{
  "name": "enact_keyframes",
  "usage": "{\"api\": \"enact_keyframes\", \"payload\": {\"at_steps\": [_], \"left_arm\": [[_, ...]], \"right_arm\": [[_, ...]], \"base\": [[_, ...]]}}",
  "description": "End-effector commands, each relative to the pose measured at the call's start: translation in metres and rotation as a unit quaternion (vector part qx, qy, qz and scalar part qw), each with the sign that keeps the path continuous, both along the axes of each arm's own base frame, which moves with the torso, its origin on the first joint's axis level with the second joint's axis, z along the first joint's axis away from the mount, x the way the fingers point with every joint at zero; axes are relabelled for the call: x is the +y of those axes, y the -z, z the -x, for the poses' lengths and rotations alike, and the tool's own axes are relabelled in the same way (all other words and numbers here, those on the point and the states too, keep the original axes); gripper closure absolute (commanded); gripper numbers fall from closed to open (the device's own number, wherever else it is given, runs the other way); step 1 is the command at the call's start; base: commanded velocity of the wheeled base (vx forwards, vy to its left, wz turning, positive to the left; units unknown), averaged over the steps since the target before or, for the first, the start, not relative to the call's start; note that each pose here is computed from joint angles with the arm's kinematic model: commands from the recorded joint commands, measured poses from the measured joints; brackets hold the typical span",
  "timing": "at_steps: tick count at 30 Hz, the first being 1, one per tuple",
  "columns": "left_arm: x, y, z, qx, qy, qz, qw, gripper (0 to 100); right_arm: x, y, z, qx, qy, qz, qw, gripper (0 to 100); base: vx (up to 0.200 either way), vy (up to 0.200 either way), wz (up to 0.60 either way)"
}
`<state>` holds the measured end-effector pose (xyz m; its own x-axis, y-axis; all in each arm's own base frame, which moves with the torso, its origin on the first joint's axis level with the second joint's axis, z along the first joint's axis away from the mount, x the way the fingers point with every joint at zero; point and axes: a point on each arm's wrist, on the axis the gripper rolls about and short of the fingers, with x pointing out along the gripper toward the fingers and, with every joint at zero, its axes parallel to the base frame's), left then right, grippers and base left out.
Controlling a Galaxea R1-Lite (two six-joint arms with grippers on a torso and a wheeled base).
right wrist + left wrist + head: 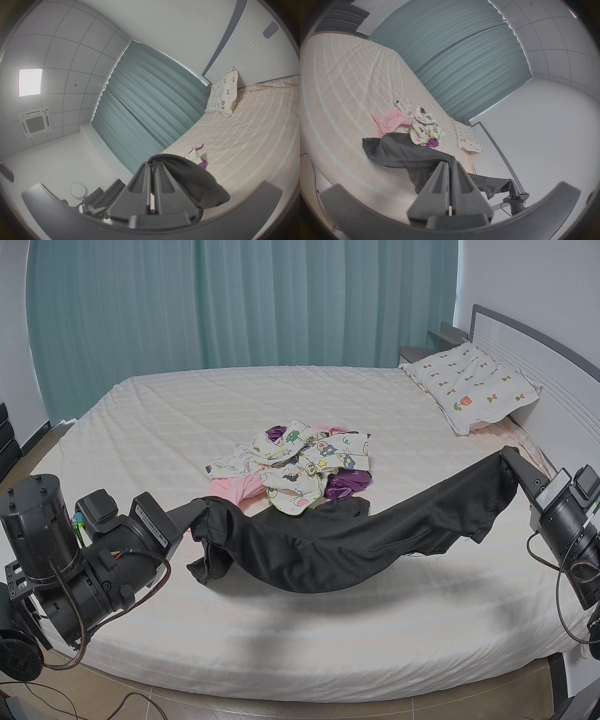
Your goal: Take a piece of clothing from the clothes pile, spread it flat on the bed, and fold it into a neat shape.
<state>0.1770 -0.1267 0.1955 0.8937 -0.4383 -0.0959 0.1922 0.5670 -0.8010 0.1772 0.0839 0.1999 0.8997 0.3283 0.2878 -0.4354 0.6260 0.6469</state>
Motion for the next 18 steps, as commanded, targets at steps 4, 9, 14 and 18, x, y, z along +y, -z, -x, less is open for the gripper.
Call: {"api": "enact_keyframes", "payload": {"at_steps": [4, 9, 14, 18], "left_arm": [[0.0, -0.001, 0.001, -0.002, 0.001, 0.001, 1.0, 100], [0.001, -0.002, 0.002, -0.004, 0.0, 0.002, 1.0, 100], [0.002, -0.004, 0.002, -0.009, -0.003, 0.006, 0.9999, 100], [0.003, -0.009, 0.004, -0.029, -0.004, 0.018, 0.9994, 100]], "right_arm": [[-0.004, -0.008, 0.002, -0.018, 0.01, 0.0, 0.9998, 100], [-0.01, -0.011, 0.003, -0.028, 0.022, 0.001, 0.9994, 100], [-0.013, -0.012, 0.002, -0.03, 0.035, 0.007, 0.9989, 100], [-0.015, -0.013, 0.003, -0.037, 0.042, 0.019, 0.9982, 100]], "base": [[0.0, -0.2, 0.0], [0.0, -0.2, 0.0], [0.0, -0.2, 0.0], [0.0, -0.2, 0.0]]}}
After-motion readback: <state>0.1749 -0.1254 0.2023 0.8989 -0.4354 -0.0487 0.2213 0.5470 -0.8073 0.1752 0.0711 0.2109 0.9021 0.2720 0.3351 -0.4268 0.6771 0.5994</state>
